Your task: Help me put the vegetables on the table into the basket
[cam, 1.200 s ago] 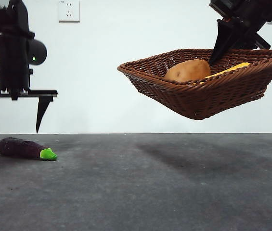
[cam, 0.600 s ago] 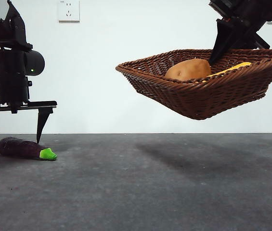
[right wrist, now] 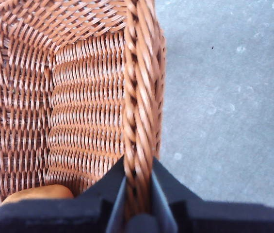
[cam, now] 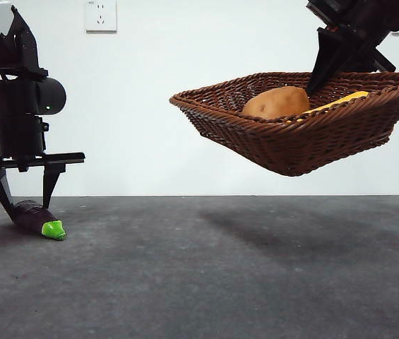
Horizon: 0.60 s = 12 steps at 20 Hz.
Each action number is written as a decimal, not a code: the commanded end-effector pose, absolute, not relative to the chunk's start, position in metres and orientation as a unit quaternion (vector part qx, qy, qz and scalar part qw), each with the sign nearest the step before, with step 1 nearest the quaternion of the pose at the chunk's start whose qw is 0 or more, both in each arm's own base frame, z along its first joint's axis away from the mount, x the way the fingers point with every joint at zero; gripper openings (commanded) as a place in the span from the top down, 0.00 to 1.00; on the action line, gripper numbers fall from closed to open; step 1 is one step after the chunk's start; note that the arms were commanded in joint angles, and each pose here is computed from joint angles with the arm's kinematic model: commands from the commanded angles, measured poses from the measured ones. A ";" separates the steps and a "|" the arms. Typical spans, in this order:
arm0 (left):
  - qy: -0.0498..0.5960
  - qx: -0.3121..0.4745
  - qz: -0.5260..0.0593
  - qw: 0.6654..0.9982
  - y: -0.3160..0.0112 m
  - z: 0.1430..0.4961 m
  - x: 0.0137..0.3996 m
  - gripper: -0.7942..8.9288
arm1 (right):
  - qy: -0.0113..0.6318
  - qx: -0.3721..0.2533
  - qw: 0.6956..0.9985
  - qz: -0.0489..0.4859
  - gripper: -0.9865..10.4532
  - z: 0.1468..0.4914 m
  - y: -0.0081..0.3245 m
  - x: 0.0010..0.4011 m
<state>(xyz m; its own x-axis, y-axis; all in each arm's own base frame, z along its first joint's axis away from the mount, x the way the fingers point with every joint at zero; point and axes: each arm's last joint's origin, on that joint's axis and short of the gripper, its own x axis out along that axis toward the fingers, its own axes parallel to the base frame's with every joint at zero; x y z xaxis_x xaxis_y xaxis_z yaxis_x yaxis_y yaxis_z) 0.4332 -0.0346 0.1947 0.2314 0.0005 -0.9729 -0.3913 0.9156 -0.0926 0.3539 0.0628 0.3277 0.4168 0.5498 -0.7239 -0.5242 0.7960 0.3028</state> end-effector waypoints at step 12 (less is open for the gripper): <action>0.411 -0.140 -0.168 0.885 -0.028 0.358 0.368 0.93 | 0.459 0.044 0.837 0.297 0.92 0.319 0.072 0.357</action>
